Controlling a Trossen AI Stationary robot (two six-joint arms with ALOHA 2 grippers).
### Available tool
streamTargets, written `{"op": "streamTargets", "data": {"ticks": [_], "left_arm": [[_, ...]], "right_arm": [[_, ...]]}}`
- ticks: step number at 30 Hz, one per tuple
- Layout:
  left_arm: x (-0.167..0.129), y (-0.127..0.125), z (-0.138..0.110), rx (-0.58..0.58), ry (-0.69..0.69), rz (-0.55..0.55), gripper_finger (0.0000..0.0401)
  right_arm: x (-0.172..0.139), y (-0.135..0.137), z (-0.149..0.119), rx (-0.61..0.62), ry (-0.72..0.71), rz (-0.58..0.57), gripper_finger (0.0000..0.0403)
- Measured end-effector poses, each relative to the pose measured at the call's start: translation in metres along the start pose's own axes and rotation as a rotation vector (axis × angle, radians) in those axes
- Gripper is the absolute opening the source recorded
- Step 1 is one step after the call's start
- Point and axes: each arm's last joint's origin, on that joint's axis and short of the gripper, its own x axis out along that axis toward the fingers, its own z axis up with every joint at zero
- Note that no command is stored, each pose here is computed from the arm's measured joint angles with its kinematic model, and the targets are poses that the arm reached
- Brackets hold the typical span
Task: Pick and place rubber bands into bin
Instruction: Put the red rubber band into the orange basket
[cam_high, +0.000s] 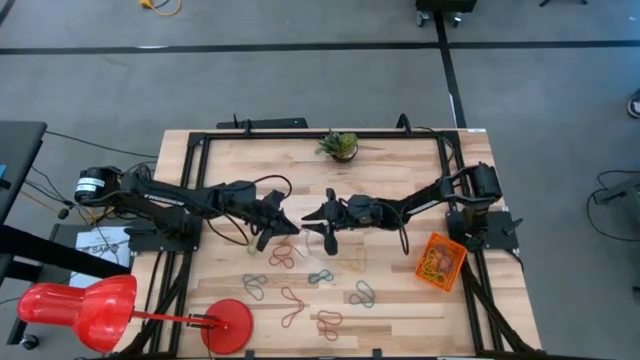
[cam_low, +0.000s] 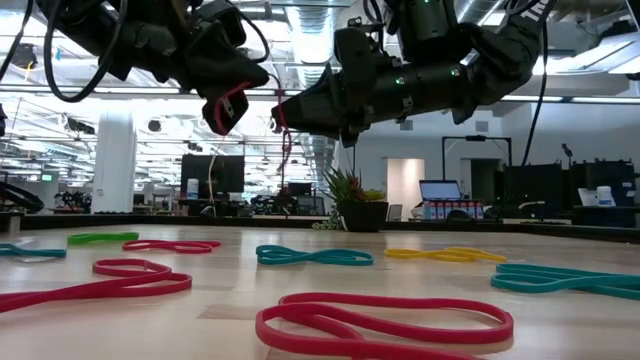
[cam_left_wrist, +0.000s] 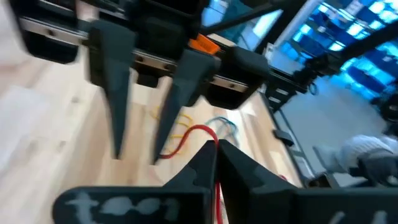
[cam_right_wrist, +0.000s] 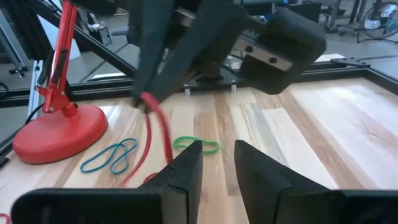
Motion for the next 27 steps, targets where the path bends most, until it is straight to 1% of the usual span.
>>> {"op": "streamTargets", "data": {"ticks": [5,11,13,15,19,22,24,27], "left_arm": [[0.000,0.003,-0.001,-0.007,-0.010,0.085,0.0000],[0.000,0.004,-0.003,-0.015,0.010,0.091,0.0000],[0.000,0.004,-0.006,-0.025,0.040,0.077,0.0000],[-0.001,0.005,-0.009,-0.037,0.072,0.086,0.0000],[-0.001,0.008,-0.012,-0.049,0.092,0.164,0.0000],[-0.002,0.010,-0.012,-0.048,0.080,0.211,0.0000],[-0.002,0.010,-0.011,-0.043,0.069,0.213,0.0000],[-0.001,0.008,-0.009,-0.027,0.052,0.188,0.0000]], "right_arm": [[0.000,0.000,0.000,0.000,0.000,0.004,0.0088],[0.000,0.001,0.000,0.000,0.001,0.005,0.0088],[0.000,0.001,-0.001,0.000,0.006,0.005,0.0088],[0.000,0.001,-0.001,0.000,0.013,0.004,0.0088],[0.000,0.000,-0.002,0.000,0.023,0.002,0.0088],[0.000,0.000,-0.002,0.000,0.022,0.002,0.0088],[0.000,0.000,-0.002,0.000,0.022,0.002,0.0088],[0.000,0.000,-0.002,0.000,0.022,0.002,0.0088]]}}
